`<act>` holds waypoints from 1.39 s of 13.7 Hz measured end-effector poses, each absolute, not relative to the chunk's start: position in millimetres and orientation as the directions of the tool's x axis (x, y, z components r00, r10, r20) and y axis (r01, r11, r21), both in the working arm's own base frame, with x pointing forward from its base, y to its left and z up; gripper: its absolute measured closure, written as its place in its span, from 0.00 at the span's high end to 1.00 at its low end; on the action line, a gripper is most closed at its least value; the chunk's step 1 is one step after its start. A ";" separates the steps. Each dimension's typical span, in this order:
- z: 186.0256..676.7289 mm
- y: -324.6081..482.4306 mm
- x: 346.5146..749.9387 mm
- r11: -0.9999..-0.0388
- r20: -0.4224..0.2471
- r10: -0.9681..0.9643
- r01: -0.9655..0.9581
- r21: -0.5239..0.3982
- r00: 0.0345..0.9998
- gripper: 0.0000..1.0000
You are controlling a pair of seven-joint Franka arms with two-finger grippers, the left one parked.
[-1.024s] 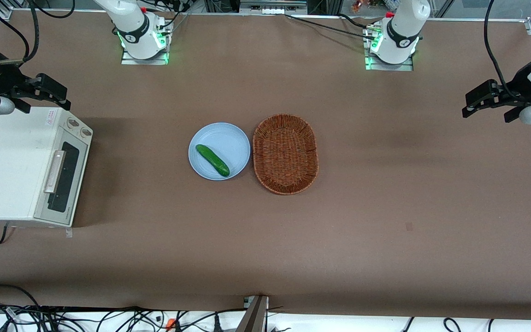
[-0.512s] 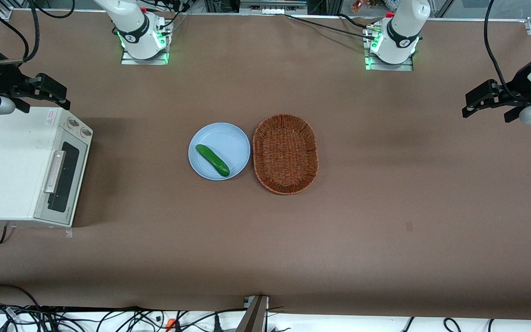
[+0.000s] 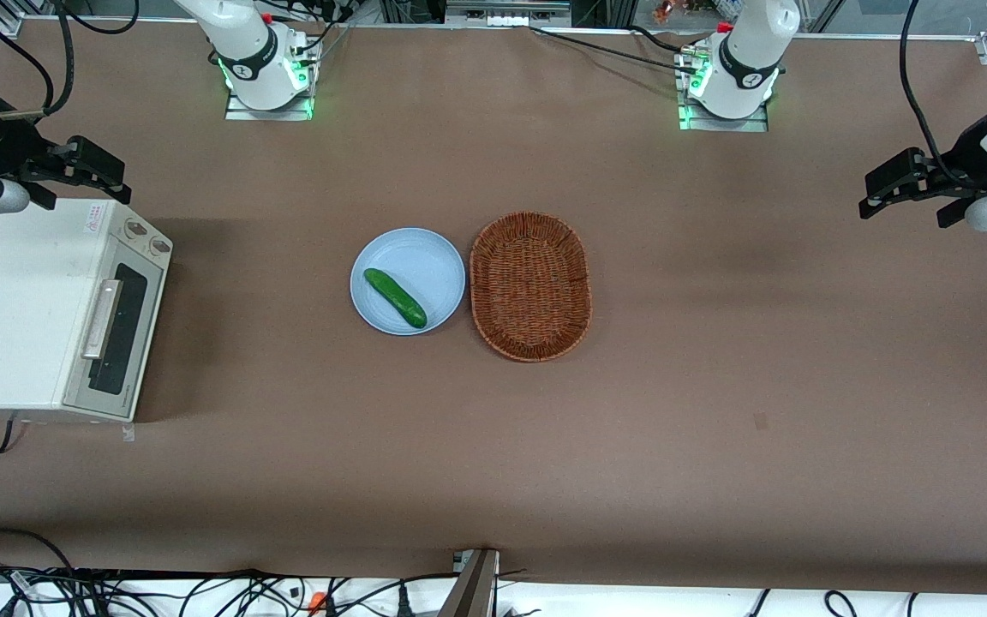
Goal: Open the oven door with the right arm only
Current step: 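Lower the right gripper to the oven door's silver handle and hook it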
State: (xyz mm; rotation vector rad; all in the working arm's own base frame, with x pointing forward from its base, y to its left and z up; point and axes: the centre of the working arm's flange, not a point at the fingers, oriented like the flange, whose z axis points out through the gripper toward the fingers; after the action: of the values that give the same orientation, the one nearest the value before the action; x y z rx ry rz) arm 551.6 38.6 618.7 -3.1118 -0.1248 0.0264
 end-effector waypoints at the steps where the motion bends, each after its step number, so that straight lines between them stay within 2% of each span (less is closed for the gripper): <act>1: 615.1 37.7 553.5 -0.996 -0.021 0.084 0.084 -0.021 0.996 0.99; 3: 599.2 34.9 562.5 -0.995 -0.029 0.095 0.095 -0.001 0.995 0.96; 4: 584.5 32.0 570.6 -0.994 -0.033 0.104 0.105 0.016 0.994 0.90; 6: 543.4 19.5 590.9 -0.994 -0.043 0.099 0.101 0.042 0.994 0.63; 8: 495.5 -5.5 611.3 -0.994 -0.052 0.089 0.092 0.057 0.995 0.41; 9: 472.6 -20.8 619.7 -0.994 -0.058 0.088 0.092 0.061 0.994 0.35; 10: 453.2 -33.9 626.6 -0.994 -0.062 0.086 0.090 0.066 0.994 0.35; 12: 423.3 -52.2 637.2 -0.992 -0.064 0.081 0.087 0.087 0.995 0.19; 13: 413.2 -57.1 640.7 -0.991 -0.064 0.085 0.090 0.094 0.994 0.19; 14: 406.5 -60.5 643.0 -0.991 -0.063 0.089 0.095 0.097 0.994 0.11; 15: 401.8 -63.1 644.8 -0.990 -0.059 0.095 0.101 0.099 0.994 0.11; 17: 393.2 -67.9 646.7 -0.989 -0.048 0.102 0.106 0.103 0.994 0.01; 19: 383.2 -73.4 645.3 -0.989 -0.045 0.103 0.107 0.106 0.994 0.01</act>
State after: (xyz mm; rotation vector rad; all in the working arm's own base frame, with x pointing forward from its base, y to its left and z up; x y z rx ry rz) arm 645.3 -73.4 383.2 -3.2449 -0.1710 0.0634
